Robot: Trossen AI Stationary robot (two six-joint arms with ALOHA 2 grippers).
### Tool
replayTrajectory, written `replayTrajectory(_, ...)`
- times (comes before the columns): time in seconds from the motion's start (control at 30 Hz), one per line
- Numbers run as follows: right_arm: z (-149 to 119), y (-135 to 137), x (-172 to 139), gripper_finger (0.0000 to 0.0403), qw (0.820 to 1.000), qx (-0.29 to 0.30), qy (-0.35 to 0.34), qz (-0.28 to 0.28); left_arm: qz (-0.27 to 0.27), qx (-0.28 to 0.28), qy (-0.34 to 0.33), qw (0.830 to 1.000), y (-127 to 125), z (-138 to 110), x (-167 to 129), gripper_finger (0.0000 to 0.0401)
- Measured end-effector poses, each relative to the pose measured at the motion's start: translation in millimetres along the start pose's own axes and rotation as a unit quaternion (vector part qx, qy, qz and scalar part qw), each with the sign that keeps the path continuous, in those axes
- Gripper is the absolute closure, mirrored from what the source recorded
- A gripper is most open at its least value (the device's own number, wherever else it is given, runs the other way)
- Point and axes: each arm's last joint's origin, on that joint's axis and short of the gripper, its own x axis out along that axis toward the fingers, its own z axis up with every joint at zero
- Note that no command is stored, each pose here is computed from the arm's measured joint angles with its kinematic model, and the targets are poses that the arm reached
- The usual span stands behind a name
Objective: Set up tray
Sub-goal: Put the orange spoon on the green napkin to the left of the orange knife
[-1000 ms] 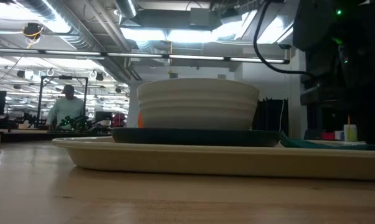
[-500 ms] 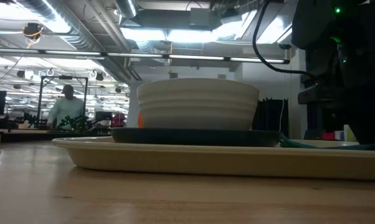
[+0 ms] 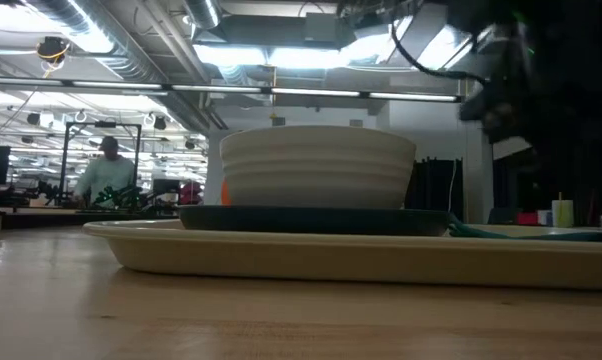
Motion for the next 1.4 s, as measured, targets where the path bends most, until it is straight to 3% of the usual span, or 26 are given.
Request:
replayTrajectory(0.13, 13, 21, -30, 0.0286, 0.996, 0.031, -0.051, 0.073, 0.0, 0.008, 0.0, 1.0, 0, 0, 0, 0.0299)
replayTrajectory(0.27, 35, 44, -62, 0.0286, 0.977, 0.043, -0.129, 0.165, 0.0, 0.008, 0.0, 1.0, 0, 0, 0, 0.0299)
replayTrajectory(0.53, 104, 88, -102, 0.0286, 0.898, 0.081, -0.274, 0.334, 0.0, 0.008, 0.0, 1.0, 0, 0, 0, 0.0299)
replayTrajectory(0.7, 154, 121, -100, 0.0286, 0.857, 0.077, -0.28, 0.426, -0.011, 0.008, 0.0, 1.0, -1, 0, 0, 0.0299)
replayTrajectory(0.77, 171, 132, -89, 0.0286, 0.853, 0.079, -0.267, 0.442, -0.014, 0.009, 0.001, 1.0, -1, 0, 0, 0.0299)
replayTrajectory(0.83, 185, 141, -75, 0.0286, 0.858, 0.082, -0.246, 0.443, -0.014, 0.012, 0.0, 1.0, -1, 0, 0, 0.0299)
replayTrajectory(0.93, 200, 153, -53, 0.0286, 0.884, 0.076, -0.213, 0.409, -0.012, 0.02, 0.0, 1.0, -1, 0, 0, 0.0299)
replayTrajectory(1.23, 241, 185, -24, 0.0285, 0.959, 0.002, -0.109, 0.262, 0.035, 0.069, 0.001, 0.997, 3, 0, -1, 0.0299)
replayTrajectory(1.4, 252, 194, -19, 0.0285, 0.973, -0.029, -0.026, 0.227, 0.065, 0.084, -0.001, 0.994, 9, -1, -4, 0.0299)
